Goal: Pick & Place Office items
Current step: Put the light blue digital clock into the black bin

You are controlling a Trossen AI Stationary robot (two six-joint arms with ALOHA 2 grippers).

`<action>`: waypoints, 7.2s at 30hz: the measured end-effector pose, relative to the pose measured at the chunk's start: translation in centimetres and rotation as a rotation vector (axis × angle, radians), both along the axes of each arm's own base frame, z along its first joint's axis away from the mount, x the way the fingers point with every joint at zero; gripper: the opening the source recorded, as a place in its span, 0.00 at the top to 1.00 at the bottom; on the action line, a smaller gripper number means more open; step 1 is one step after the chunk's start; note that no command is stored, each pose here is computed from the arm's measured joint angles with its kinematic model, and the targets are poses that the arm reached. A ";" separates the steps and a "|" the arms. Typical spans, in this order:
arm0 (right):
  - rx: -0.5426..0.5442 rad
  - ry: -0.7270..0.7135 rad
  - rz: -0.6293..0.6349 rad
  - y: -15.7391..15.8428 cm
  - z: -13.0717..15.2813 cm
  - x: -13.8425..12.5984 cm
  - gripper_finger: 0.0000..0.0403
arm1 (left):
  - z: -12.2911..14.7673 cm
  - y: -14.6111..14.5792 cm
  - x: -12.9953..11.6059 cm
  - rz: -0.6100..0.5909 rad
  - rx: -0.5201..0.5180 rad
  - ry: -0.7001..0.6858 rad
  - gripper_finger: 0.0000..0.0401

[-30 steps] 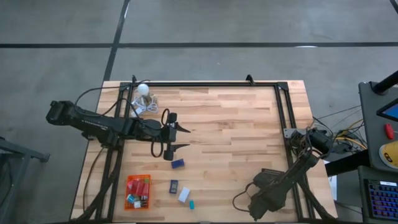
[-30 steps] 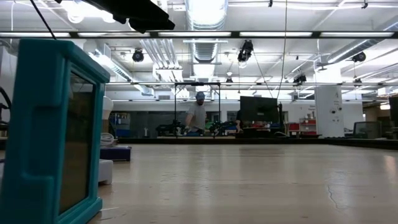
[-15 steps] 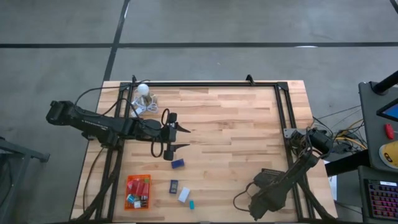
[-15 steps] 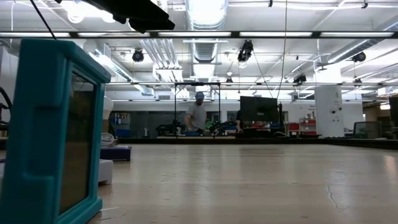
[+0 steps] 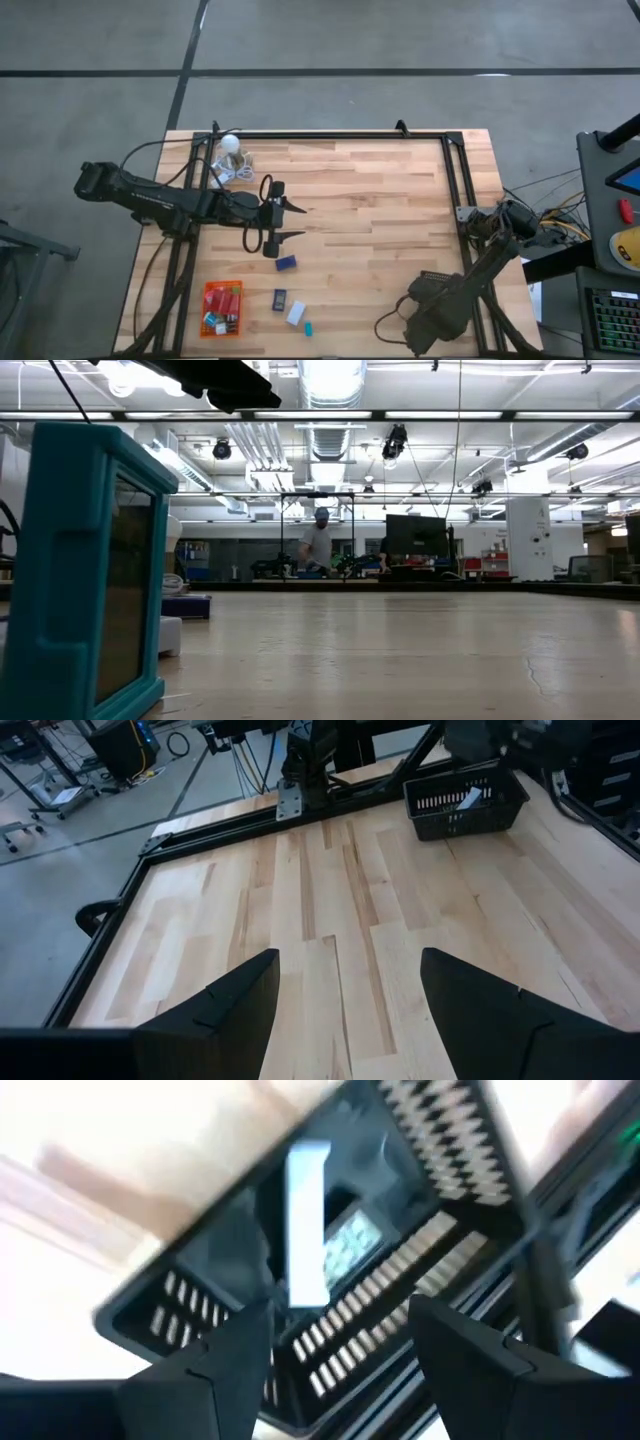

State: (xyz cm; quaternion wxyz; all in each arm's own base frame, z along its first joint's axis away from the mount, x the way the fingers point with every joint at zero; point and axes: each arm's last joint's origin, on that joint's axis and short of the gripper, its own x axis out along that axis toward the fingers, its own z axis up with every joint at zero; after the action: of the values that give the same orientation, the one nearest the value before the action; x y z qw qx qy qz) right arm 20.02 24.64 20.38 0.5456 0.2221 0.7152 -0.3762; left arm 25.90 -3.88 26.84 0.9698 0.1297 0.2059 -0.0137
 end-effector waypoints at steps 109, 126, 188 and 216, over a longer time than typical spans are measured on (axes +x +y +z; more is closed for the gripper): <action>-0.170 -1.322 0.526 3.3 3.5 14.0 0.42 | -5.3 1.9 -13.3 -0.068 -0.132 -0.176 0.38; -0.060 -1.414 0.262 5.6 -1.7 17.4 0.42 | -5.3 1.9 -13.3 -0.068 -0.132 -0.175 0.38; -0.072 -1.192 0.560 6.1 -2.9 15.7 0.44 | -5.4 1.9 -13.3 -0.067 -0.131 -0.166 0.38; -0.319 -1.252 1.066 2.8 -10.9 12.2 0.44 | -5.4 1.9 -13.3 -0.066 -0.131 -0.167 0.38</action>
State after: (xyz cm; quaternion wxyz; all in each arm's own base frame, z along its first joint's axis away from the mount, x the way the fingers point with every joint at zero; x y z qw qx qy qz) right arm 32.22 27.46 9.48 0.9716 -0.0578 0.2276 0.0285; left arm 12.59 -1.95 21.44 0.9890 0.0735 0.1188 -0.0484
